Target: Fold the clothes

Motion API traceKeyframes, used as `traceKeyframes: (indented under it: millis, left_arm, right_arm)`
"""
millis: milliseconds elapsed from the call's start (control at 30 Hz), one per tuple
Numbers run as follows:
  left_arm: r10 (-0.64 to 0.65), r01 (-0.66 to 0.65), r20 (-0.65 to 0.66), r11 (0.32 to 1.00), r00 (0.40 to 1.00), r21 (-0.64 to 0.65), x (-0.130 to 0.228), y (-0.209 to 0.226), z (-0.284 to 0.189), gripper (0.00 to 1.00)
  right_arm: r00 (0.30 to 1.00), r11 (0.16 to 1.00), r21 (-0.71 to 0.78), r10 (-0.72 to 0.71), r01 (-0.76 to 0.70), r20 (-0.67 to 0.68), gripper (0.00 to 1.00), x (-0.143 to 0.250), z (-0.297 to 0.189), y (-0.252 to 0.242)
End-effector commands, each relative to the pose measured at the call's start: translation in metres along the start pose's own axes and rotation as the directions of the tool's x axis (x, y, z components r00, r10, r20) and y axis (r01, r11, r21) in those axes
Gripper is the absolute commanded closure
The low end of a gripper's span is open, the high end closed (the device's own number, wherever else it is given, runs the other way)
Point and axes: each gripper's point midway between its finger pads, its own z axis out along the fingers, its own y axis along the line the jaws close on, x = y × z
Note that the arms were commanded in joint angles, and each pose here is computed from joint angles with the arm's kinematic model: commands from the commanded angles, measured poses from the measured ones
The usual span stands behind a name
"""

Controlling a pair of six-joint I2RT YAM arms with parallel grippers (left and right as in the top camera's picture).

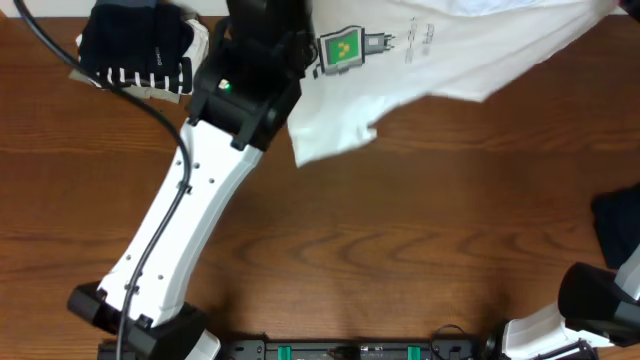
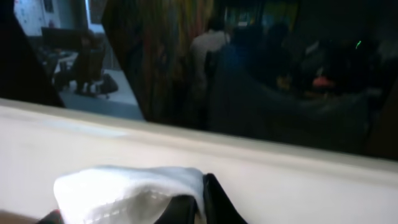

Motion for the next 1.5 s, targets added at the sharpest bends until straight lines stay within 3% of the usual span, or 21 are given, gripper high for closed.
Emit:
traceKeyframes:
  millis: [0, 167, 367, 500, 633, 833, 1000, 1167, 1333, 1467]
  left_arm:
    - [0.032, -0.032, -0.013, 0.999, 0.999, 0.002, -0.017, 0.011, -0.022, 0.94]
    - [0.092, -0.079, -0.143, 0.992, 0.985, 0.095, 0.000, -0.003, -0.070, 0.94]
    - [0.054, 0.010, -0.229, 0.963, 0.972, 0.271, -0.007, -0.018, -0.158, 0.94]
    - [0.034, 0.068, -0.268, 0.930, 0.963, 0.362, -0.012, -0.019, -0.201, 0.94]
    - [0.022, 0.089, -0.274, 0.919, 0.961, 0.385, -0.017, -0.014, -0.215, 0.94]
    - [0.029, 0.027, -0.245, 0.974, 0.969, 0.224, -0.012, 0.003, -0.188, 0.94]
    - [0.049, -0.028, -0.267, 0.996, 0.962, 0.082, 0.014, 0.011, -0.136, 0.94]
    - [0.071, -0.045, -0.257, 0.993, 0.964, 0.107, 0.035, -0.006, -0.067, 0.94]
    - [0.063, -0.049, -0.082, 0.985, 0.995, 0.163, 0.012, -0.020, -0.008, 0.94]
    - [0.037, -0.043, 0.042, 0.985, 0.998, 0.167, -0.035, -0.016, -0.018, 0.94]
  right_arm:
    - [1.000, 1.000, 0.010, 0.028, -0.028, -0.012, 0.98, 0.002, -0.011, -0.004]
    - [0.993, 0.995, 0.087, 0.058, -0.049, -0.101, 0.98, 0.028, -0.018, -0.018]
    - [0.985, 0.990, 0.136, 0.057, -0.035, -0.163, 0.98, 0.052, -0.055, -0.019]
    - [0.988, 0.992, 0.128, 0.031, -0.012, -0.151, 0.98, 0.060, -0.088, -0.011]
    - [0.995, 0.993, 0.117, 0.014, -0.002, -0.100, 0.99, 0.056, -0.111, -0.004]
    - [0.996, 0.994, 0.112, 0.023, -0.014, -0.085, 0.99, 0.051, -0.106, -0.004]
    - [0.992, 0.991, 0.126, 0.048, -0.033, -0.115, 0.99, 0.045, -0.068, -0.014]
    - [0.993, 0.997, 0.073, 0.041, -0.033, -0.114, 0.98, 0.030, -0.016, -0.015]
    - [0.997, 0.994, -0.093, 0.048, -0.054, -0.065, 0.99, 0.007, 0.017, 0.010]
    - [1.000, 0.988, -0.150, 0.027, -0.029, -0.012, 0.99, -0.009, -0.001, 0.023]
